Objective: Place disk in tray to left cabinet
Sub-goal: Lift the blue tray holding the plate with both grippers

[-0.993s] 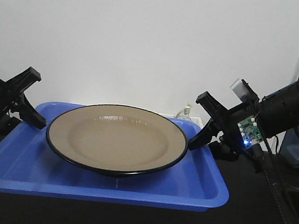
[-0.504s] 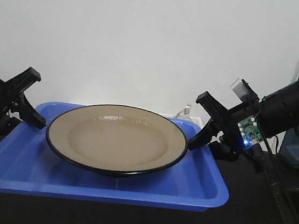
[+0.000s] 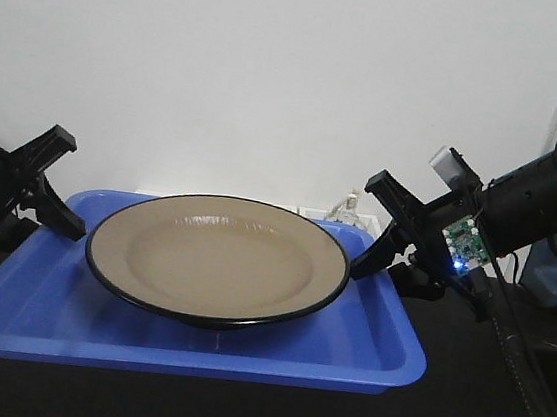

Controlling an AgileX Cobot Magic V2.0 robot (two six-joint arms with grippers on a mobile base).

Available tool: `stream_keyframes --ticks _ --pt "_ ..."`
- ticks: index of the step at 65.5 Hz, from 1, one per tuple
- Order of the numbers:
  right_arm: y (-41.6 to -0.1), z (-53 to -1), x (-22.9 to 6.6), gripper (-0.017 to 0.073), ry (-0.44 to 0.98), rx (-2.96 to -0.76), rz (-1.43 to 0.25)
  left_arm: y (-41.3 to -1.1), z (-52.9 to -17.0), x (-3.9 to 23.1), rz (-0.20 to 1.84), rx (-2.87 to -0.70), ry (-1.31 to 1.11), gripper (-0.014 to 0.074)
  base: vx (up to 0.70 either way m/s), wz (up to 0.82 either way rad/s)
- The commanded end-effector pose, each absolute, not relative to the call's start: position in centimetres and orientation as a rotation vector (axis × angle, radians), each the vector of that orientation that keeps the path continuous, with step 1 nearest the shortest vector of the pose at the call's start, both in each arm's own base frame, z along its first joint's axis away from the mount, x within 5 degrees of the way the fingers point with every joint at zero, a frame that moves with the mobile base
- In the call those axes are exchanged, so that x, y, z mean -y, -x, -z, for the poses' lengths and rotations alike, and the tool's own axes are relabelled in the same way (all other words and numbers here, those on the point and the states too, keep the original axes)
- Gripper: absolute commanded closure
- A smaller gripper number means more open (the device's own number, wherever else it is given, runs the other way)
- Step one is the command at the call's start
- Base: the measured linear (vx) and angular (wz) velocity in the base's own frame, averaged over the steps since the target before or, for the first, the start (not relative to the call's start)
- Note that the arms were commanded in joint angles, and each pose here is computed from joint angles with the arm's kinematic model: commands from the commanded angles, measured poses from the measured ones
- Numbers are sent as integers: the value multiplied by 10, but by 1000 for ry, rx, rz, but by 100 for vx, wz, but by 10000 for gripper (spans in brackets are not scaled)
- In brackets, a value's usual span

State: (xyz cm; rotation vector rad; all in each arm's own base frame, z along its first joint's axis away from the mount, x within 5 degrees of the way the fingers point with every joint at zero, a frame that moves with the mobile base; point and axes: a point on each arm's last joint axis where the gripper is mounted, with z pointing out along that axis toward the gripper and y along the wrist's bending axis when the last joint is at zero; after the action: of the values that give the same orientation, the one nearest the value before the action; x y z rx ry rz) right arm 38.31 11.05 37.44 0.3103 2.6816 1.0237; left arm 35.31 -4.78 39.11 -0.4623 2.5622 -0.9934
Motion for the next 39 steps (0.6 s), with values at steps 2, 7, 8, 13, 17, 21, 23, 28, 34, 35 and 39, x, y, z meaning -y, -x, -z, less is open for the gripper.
stream_keyframes --ticks 2,7,8,13,17,21,23,28,34,35,39 --pt "-364 -420 -127 561 -281 -2507 -1308 -332 -431 72 1283 -2452 403 594 -12 3" --pt "-364 -420 -127 561 -281 -2507 -1308 -332 -431 72 1283 -2452 403 594 -14 3" --pt "-364 -420 -127 561 -281 -2507 -1308 -332 -431 72 1283 -2452 403 594 -16 4" --pt "-364 -420 -127 561 -281 -2507 -1308 -332 -431 72 1283 -2452 403 594 -16 3" --pt "-364 -420 -127 561 -281 -2507 -1308 -332 -431 72 1283 -2452 403 594 -17 5" --pt "-364 -420 -127 561 -277 -2507 -1307 -332 -431 72 1283 -2452 403 594 -16 10" --pt "-364 -420 -127 561 -277 -2507 -1307 -332 -431 72 1283 -2452 403 594 -16 16" --pt "-364 -420 -127 561 -277 -2508 -1307 -332 -431 72 1283 -2452 403 594 -16 22" --pt "-364 -420 -127 561 -277 -2508 -1307 -332 -431 72 1283 -2452 403 594 -15 33" --pt "-364 -420 -127 561 -276 -2509 -1307 -332 -431 72 1283 -2452 403 594 -15 40" --pt "-364 -420 -127 561 -276 -2510 -1307 -332 -431 72 1283 -2452 403 594 -15 42"
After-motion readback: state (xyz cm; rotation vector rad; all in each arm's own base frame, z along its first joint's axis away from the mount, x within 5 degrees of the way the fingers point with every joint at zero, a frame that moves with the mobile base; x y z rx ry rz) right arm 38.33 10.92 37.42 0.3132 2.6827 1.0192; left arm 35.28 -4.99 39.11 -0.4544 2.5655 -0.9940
